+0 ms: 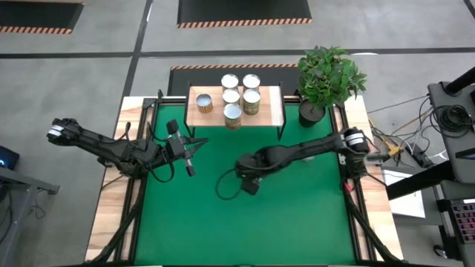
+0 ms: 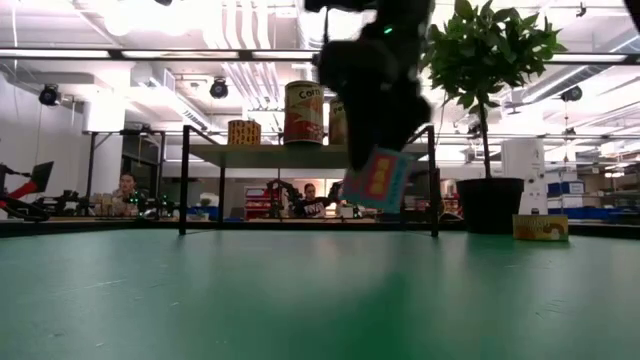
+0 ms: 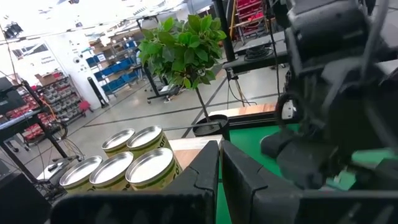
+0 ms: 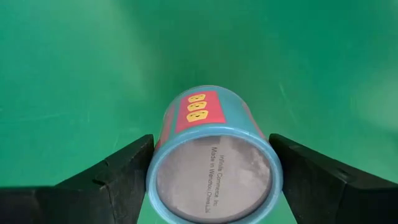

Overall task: Pick and place cans onto a shelf
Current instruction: Put the blue canned corn on the shelf

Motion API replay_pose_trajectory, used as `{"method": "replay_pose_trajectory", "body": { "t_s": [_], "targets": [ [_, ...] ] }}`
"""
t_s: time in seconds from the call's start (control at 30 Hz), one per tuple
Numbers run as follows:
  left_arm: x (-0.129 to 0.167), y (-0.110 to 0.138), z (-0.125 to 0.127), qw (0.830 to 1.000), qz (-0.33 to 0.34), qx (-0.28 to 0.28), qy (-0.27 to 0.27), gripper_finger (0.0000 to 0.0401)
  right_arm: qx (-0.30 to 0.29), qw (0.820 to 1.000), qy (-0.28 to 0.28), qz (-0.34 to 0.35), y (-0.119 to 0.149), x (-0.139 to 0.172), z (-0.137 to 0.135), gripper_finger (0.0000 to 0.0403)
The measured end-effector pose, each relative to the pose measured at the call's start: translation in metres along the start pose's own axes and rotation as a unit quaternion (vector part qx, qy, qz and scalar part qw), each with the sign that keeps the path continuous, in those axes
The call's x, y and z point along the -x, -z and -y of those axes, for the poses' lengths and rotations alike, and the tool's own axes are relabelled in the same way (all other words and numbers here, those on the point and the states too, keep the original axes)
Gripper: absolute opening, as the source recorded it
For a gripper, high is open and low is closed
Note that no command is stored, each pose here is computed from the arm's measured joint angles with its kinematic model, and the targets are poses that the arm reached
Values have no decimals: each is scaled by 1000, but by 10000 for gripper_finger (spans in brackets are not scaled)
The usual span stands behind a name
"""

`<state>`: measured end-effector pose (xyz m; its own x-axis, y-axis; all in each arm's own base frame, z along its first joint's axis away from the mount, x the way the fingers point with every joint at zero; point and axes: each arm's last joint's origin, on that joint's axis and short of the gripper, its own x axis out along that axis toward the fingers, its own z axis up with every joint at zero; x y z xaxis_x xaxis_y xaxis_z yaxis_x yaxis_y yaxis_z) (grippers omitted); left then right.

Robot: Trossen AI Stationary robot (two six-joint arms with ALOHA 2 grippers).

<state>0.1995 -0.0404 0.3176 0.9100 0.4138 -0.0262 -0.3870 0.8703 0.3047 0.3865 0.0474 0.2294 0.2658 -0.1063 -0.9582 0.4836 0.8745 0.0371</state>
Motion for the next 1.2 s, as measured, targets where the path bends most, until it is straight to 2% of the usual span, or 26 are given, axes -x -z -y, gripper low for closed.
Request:
{"method": "replay_pose_trajectory", "body": {
  "t_s": [0.3,0.57,0.67,0.8,1.03,1.2],
  "targets": [
    [0,1,0,1000,-3,1,1,0,45,999,-2,-3,-25,-18,1,298],
    [0,1,0,1000,-4,1,1,0,52,999,1,-6,-29,-26,1,349],
    [0,1,0,1000,-4,1,1,0,52,999,2,0,-29,-21,2,357],
    [0,2,1,1000,-7,6,1,0,55,998,-12,26,-28,8,3,358],
    [-3,6,4,999,-24,33,5,0,117,990,23,81,9,52,0,359],
    [-10,13,14,996,-41,70,29,0,143,983,12,114,49,59,4,356]
  ]
}}
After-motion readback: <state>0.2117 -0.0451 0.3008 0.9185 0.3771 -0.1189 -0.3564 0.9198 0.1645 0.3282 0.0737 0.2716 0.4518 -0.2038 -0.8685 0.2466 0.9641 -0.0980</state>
